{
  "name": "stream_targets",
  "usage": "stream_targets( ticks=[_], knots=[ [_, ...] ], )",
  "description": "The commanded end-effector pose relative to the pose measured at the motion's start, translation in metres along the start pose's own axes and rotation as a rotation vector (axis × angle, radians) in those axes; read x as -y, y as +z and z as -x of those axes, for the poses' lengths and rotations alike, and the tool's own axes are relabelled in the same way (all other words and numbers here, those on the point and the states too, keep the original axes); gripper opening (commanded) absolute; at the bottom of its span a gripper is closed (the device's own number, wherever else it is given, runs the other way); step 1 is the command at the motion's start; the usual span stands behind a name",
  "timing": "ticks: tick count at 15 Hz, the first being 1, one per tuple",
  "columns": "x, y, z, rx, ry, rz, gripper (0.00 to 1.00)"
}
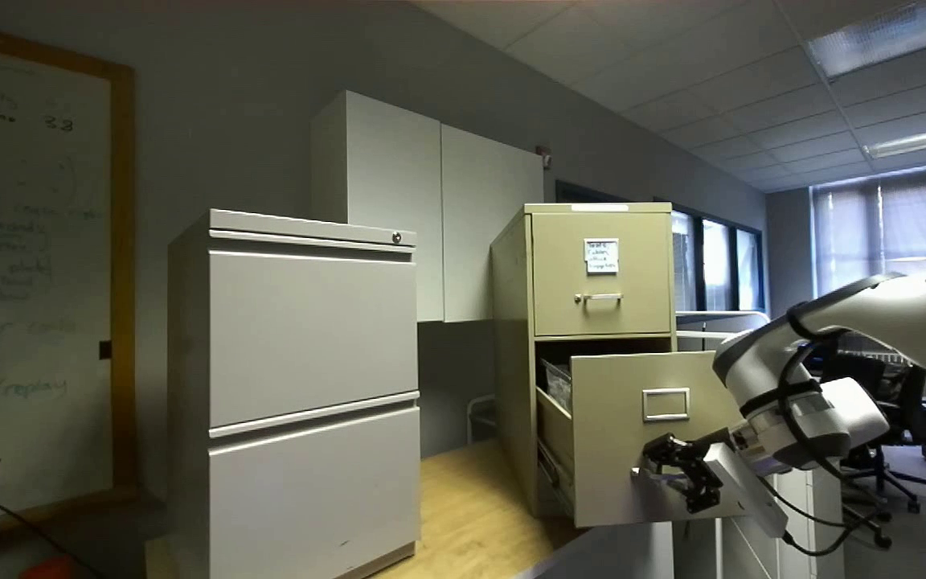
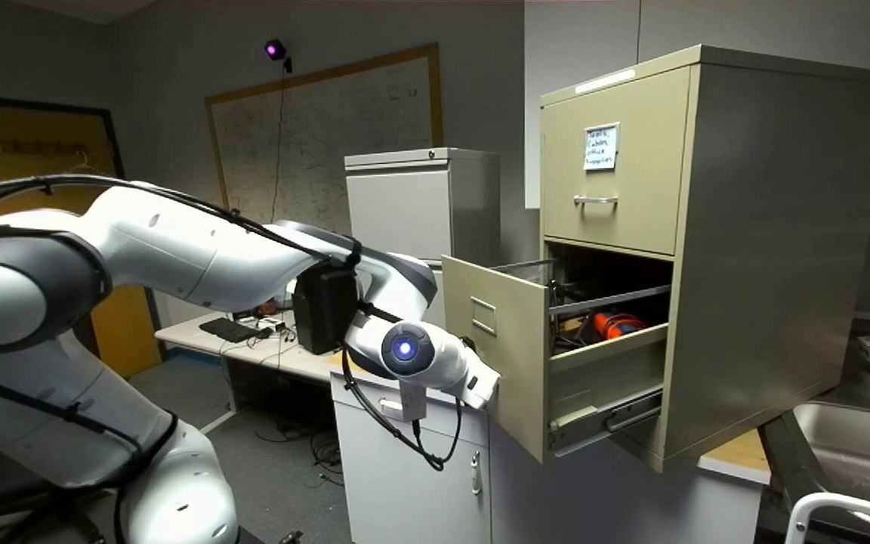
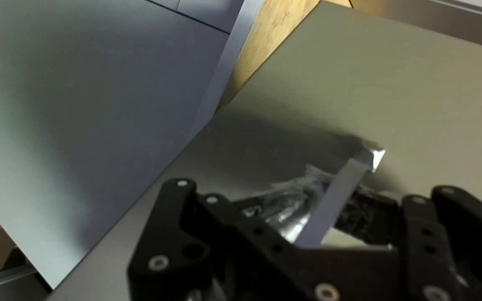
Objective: Open the bottom drawer on the right
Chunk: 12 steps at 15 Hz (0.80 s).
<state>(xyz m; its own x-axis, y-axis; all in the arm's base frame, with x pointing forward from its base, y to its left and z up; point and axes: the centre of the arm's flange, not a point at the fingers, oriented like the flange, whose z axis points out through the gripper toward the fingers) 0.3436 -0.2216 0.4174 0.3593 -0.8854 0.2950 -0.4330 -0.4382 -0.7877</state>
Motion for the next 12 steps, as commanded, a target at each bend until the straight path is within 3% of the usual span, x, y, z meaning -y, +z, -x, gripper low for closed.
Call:
stream_targets(
  ticks=[1,8,9,12],
  knots=[
    [-0.040,0.027,0.061,0.141,-0.041,0.023,0.03],
    [-0.053,0.022,0.076,0.146,-0.032,-0.029,0.03],
    [-0.055,0.022,0.077,0.147,-0.031,-0.038,0.26],
    [-0.060,0.022,0.082,0.146,-0.032,-0.039,0.39]
  ],
)
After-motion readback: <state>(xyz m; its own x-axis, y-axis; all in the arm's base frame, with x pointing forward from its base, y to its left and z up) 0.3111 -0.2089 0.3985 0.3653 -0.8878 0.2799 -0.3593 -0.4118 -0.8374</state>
